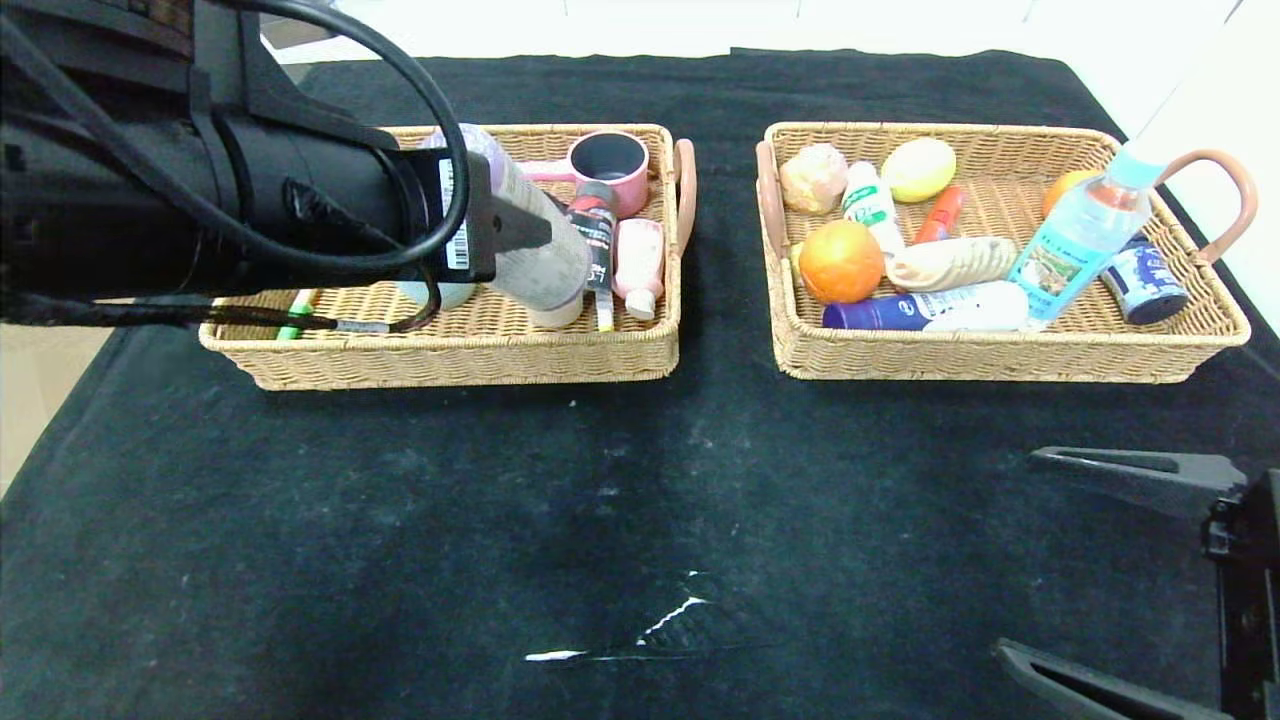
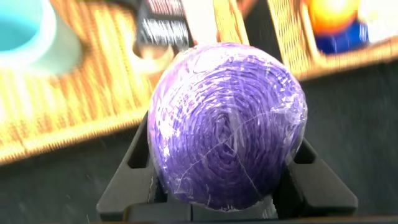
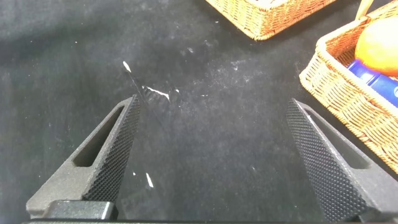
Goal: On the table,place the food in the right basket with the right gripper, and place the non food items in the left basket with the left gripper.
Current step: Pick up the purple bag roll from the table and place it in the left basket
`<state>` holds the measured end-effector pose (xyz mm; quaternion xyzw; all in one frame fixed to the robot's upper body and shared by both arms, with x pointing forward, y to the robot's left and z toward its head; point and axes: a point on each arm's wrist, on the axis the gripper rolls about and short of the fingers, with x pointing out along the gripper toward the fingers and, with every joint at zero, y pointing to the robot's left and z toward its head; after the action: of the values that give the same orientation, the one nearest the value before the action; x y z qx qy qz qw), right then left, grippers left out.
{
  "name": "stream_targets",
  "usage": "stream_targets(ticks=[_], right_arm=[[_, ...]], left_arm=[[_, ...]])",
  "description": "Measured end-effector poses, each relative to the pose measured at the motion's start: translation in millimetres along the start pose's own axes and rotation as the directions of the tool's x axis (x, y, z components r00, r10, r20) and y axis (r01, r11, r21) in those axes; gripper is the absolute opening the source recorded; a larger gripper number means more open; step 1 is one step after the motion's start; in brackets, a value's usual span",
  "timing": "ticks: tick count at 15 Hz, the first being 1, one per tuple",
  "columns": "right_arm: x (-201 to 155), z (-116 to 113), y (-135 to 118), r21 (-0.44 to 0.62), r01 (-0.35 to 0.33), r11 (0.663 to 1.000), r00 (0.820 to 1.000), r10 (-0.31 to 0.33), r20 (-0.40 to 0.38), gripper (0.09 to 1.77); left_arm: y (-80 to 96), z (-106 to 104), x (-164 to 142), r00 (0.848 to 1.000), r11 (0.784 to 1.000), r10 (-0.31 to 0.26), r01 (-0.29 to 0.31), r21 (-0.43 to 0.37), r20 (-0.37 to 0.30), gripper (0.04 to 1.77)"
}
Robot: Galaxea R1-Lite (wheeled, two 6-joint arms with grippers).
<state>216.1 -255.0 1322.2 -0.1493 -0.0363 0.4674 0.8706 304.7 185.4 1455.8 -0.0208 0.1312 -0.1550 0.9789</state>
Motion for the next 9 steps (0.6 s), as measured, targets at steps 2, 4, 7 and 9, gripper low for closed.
stream_targets(ticks=[2, 4, 7, 9], right_arm=[[0.0, 0.0, 0.0, 0.0, 0.0, 1.0, 1.0, 0.0, 0.0, 1.71], [0.0, 0.0, 0.0, 0.0, 0.0, 1.0, 1.0, 0.0, 0.0, 1.71], [0.0, 0.0, 0.0, 0.0, 0.0, 1.0, 1.0, 0.0, -0.001, 1.71], [0.2, -0.1, 0.0, 0.001, 0.0, 1.0, 1.0, 0.0, -0.001, 1.71]], left_arm=[[7.0, 0.7, 7.3, 0.998, 0.999, 0.021, -0.022, 0.025, 0.06, 0.91], [13.7, -0.2, 15.0, 0.99, 0.997, 0.038, -0.047, 0.06, 0.138, 0.91], [21.7, -7.2, 28.5, 0.977, 0.991, 0.067, -0.089, 0.101, 0.201, 0.91], [28.6, -12.7, 36.6, 0.977, 0.987, 0.093, -0.115, 0.11, 0.192, 0.91]])
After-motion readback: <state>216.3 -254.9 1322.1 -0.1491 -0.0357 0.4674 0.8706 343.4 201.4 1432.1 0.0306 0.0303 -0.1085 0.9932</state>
